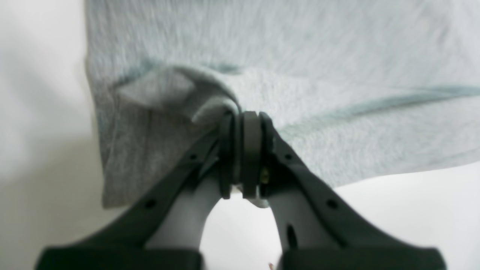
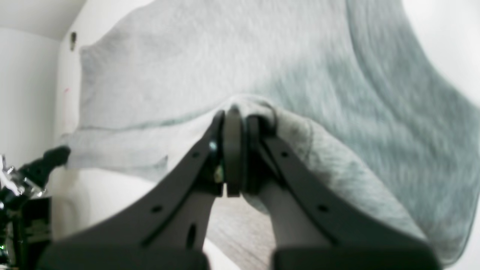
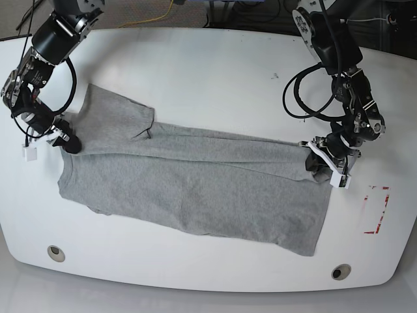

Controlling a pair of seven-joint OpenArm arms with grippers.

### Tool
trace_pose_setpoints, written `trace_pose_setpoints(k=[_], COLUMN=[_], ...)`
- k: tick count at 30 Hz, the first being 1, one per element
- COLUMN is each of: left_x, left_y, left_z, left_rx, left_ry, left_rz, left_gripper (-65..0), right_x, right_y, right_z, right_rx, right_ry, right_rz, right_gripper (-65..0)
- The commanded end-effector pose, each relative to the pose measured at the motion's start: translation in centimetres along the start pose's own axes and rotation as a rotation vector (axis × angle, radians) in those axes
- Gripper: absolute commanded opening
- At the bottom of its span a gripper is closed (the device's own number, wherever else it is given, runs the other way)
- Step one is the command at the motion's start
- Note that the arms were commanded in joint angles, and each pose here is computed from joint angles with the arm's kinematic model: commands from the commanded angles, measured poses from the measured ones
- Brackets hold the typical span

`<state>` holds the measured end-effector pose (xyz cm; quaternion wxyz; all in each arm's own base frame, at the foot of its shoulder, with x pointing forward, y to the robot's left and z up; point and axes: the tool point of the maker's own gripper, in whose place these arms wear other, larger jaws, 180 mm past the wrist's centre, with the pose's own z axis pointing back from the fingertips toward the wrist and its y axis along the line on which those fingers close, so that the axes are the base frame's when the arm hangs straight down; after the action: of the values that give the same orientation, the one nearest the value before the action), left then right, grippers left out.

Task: Layout the t-shirt on the table in an organized manner, then fold the t-shirt properly
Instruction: 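Lift both shoulder corners and fold them over toward the hem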

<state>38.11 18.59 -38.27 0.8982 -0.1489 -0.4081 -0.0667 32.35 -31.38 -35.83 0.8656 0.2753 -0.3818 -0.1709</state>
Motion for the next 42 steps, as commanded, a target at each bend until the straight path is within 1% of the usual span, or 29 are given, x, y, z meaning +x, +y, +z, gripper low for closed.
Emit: trace_pose_setpoints(k=[1,6,15,18,25,31,39,41,42], left_x=[2.7,2.6,3.9,4.1,3.2,2.9,2.9,2.9,2.9], left_y=[-0.2,-0.2,-0.1,0.6,0.5,1.2,1.4,1.7,2.1], left_z=[-0.1,-0.6,-0.6,-0.3,-0.9,-0.7,-0.6,-0.5,-0.3], left_rx=[-0.015,-0.026,-0.027,-0.014,-0.026,-0.016,-0.012,-0.006,0.001], left_ry=[-0.070,-0.065,-0.142,-0.146,-0.122,-0.110,-0.110,-0.108,-0.106], left_rz=[-0.007,0.007,0.012,0.004,0.024,0.024,0.022,0.018,0.012], left_gripper=[-65.0,-65.0,-65.0,-65.0,-65.0,-65.0,-65.0,-63.1,-59.8], right_x=[3.2,4.5,5.9,6.0,6.7,7.1,7.3,7.3,7.3], right_y=[0.5,1.0,1.4,1.3,1.5,2.7,2.8,2.8,2.8], right_z=[0.5,0.0,-0.9,-0.9,-1.0,-2.1,-2.2,-2.2,-2.2], right_rx=[-0.016,-0.027,-0.074,-0.083,-0.083,-0.067,-0.068,-0.068,-0.068], right_ry=[-0.057,-0.067,-0.059,-0.059,-0.098,-0.100,-0.114,-0.114,-0.115], right_rz=[0.062,0.088,0.126,0.132,0.136,0.188,0.195,0.195,0.196], right_gripper=[-63.4,-63.4,-63.4,-63.4,-63.4,-63.4,-63.1,-60.7,-57.7])
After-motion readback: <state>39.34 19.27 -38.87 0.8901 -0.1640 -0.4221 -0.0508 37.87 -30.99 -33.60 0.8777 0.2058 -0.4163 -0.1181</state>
